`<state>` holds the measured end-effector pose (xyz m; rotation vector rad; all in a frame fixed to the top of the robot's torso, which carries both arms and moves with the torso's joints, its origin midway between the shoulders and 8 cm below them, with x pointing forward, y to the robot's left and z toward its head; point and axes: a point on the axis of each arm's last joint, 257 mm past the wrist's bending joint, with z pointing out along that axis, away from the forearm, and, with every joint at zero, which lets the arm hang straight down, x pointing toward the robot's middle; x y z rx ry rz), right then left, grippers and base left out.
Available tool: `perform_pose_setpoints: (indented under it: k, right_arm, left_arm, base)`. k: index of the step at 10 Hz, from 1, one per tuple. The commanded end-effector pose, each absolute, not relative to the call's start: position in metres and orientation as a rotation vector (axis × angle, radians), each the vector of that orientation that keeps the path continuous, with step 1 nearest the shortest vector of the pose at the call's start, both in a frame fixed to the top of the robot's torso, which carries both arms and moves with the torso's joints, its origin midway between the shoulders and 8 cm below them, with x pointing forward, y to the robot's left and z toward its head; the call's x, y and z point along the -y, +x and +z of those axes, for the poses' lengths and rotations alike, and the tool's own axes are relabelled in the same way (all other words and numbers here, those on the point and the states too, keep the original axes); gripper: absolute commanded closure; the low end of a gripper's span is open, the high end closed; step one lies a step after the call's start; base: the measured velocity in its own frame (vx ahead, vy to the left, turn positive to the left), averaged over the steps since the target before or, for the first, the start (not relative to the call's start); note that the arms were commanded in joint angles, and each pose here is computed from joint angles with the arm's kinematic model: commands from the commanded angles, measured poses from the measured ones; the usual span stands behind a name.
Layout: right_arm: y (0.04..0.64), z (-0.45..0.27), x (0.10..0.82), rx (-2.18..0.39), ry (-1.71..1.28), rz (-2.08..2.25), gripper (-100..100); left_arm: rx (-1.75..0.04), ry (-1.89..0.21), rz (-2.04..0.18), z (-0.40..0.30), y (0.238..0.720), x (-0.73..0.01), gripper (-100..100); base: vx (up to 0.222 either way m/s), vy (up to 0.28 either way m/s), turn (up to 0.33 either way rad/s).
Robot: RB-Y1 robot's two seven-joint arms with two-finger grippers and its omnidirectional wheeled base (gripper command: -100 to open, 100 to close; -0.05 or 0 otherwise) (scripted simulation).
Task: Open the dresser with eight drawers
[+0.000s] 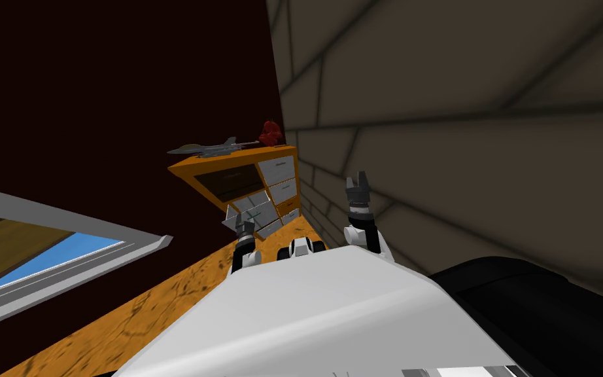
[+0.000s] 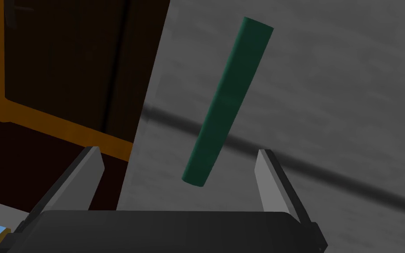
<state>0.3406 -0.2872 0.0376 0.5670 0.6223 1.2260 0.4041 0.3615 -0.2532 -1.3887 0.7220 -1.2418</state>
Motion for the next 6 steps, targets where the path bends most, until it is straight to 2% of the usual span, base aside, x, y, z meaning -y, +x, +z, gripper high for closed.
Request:
perform_pose_setpoints:
  k: [1, 6]
  right_arm:
    - [0.341, 0.038, 0.287, -0.622, 0.567, 1.226, 0]
    - [0.341, 0.038, 0.287, -0.622, 0.567, 1.226, 0]
  left_arm:
    - [-0.719, -1.383, -1.244, -0.240, 0.405, -0.363, -100]
    - [-0.719, -1.382, -1.242, -0.211, 0.403, -0.369, -100]
  base:
    - [0.031, 0.009, 0.001]
    - [0.006, -0.010, -0.003]
